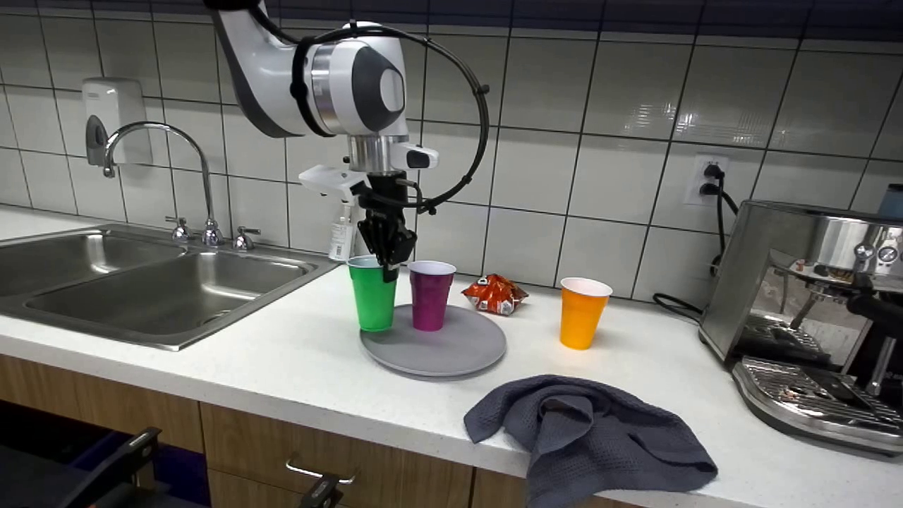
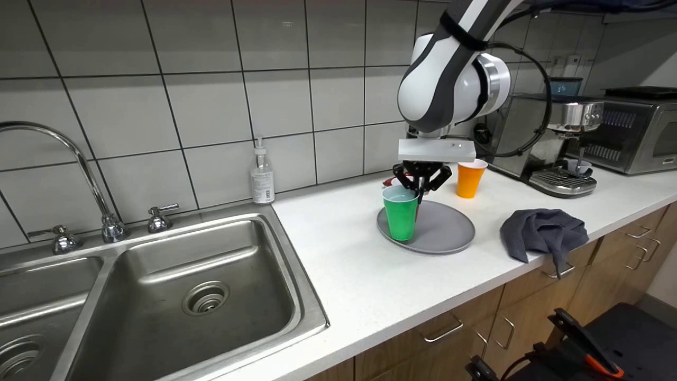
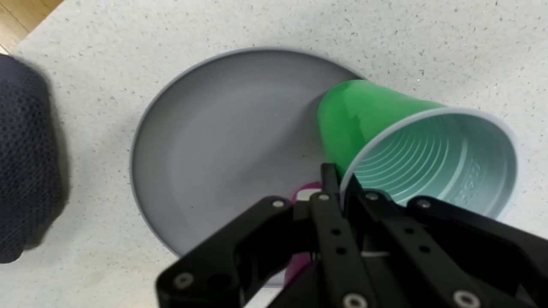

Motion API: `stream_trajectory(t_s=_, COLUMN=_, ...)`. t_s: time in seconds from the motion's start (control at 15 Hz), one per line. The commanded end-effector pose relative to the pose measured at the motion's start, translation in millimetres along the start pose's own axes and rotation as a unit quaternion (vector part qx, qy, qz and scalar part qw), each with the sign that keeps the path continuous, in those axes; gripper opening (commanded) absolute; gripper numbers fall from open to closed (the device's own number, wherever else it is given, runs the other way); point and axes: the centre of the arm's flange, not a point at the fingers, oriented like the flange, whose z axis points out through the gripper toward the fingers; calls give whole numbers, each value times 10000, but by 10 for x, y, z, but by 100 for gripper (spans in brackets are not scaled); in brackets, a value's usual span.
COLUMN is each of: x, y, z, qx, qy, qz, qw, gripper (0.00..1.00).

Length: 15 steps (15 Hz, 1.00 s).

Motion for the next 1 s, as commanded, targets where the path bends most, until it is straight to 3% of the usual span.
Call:
stream_trajectory(t_s=0.0, x=105, y=93, z=50, qx=21, qy=-35, qz=19, qw=10000, gripper=1)
stream_trajectory(t_s=0.73, x=174, y=244, z=134, qx=-60, qy=-99, qz=142, qw=9998, gripper=1)
stream_trajectory(t_s=0.8, x=174, y=246, z=132, qx=-66, qy=-102, qz=145, qw=9998, gripper=29)
stream_trajectory(t_s=0.87, x=174, y=248, z=128, qx=-72, qy=-100, qz=149, qw=9998, gripper=30)
stream_trajectory(t_s=0.93, x=172, y=250, z=121, qx=-68, qy=-99, qz=151, qw=9998, gripper=37)
